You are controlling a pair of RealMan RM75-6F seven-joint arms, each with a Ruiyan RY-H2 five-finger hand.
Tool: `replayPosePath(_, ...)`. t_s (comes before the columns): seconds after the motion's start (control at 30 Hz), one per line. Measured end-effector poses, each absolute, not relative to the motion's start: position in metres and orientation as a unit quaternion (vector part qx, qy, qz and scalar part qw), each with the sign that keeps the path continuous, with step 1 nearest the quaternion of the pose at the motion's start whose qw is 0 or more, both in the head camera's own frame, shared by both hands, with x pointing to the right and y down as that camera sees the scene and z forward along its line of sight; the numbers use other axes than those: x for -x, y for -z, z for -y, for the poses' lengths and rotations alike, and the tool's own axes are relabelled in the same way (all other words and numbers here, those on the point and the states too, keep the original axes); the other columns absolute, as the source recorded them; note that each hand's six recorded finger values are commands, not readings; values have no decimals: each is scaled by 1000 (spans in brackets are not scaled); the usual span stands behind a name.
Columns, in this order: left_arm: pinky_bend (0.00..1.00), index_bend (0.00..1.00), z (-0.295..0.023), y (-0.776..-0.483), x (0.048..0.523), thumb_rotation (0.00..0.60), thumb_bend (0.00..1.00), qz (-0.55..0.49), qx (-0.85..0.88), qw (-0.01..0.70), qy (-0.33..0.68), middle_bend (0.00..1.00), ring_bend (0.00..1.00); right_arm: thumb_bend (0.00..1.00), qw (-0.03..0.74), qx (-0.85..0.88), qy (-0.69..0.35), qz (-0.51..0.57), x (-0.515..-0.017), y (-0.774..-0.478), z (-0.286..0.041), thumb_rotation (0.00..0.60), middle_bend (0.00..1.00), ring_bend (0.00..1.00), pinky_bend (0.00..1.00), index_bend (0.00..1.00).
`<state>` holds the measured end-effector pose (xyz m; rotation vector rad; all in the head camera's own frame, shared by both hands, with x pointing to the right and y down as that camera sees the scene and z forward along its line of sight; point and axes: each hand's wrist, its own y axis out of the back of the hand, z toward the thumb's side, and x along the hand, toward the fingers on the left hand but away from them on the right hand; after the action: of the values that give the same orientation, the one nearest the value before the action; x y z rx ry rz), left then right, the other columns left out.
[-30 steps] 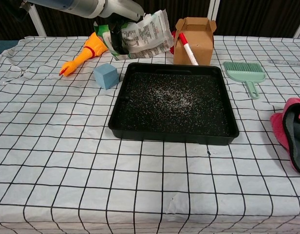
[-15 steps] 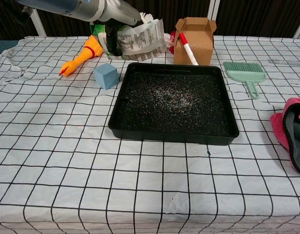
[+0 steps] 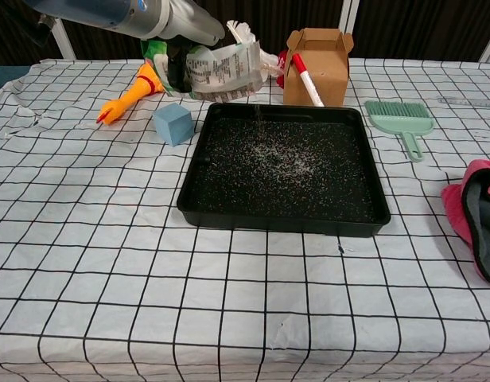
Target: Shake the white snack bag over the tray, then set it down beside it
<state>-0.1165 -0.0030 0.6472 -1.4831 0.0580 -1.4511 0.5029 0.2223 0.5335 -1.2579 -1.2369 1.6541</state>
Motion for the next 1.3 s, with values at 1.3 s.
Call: replayPosePath(1.3,523,602,-4,-636,148,600,811,-380,851,226,285,652,520,182,355,491,-640,472,-498,-536,-223,600,48,143,293,239)
